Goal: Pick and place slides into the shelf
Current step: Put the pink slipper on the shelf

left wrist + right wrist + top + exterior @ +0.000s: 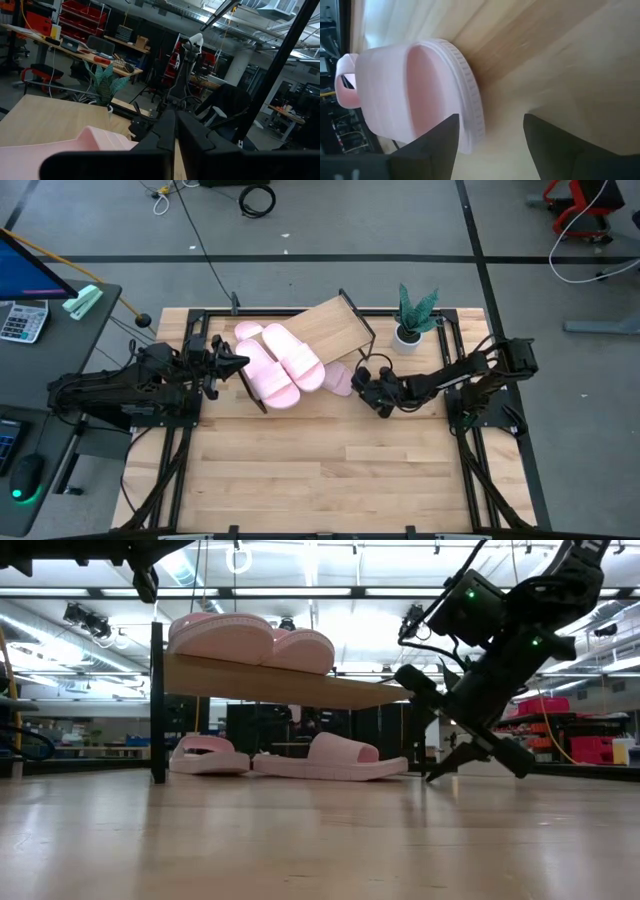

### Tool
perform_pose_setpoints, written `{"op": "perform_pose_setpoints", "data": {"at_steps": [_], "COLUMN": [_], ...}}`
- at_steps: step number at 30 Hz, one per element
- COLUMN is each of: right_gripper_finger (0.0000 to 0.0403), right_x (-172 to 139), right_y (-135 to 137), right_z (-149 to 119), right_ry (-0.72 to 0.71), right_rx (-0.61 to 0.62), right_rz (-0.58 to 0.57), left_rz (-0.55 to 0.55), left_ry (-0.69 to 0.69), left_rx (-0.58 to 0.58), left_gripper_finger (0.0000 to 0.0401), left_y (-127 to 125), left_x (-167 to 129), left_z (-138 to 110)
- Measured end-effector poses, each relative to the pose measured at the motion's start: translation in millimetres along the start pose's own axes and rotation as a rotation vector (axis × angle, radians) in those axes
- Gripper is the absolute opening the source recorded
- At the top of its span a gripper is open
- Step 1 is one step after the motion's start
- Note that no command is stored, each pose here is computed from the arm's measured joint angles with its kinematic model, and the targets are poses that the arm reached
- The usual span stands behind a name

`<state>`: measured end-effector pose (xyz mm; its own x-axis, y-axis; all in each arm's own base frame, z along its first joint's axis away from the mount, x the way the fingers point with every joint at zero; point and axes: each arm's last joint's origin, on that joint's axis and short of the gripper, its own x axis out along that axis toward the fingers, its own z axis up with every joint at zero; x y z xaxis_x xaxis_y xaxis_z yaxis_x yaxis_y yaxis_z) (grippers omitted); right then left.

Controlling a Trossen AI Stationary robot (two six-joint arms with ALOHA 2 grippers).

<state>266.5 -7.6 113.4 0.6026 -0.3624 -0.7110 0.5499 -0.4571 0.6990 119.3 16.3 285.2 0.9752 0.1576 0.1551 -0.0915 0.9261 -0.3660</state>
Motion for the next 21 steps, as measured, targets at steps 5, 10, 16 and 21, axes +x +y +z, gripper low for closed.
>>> {"op": "perform_pose_setpoints", "data": {"at_steps": [5,10,16,21], "right_gripper_finger": [0.0228,0.0228,0.0228,0.0228], "right_x": [1,2,4,6], "right_y": [5,8,12,14], "right_z": [-1,1,7,11], "right_ry": [0.017,0.018,0.000,0.004], "right_rx": [0.012,0.008,0.008,0.002], "right_rz": [0.045,0.062,0.063,0.057], "left_rz": [0.000,0.000,0.000,0.002], "left_ry": [0.000,0.000,0.001,0.005], "left_rx": [0.000,0.000,0.000,0.001], "left_gripper_finger": [0.0007,0.0011,0.0028,0.0019], "left_y": [0,0,0,0], "left_x": [0,0,0,0], "left_z": [0,0,0,-1]}}
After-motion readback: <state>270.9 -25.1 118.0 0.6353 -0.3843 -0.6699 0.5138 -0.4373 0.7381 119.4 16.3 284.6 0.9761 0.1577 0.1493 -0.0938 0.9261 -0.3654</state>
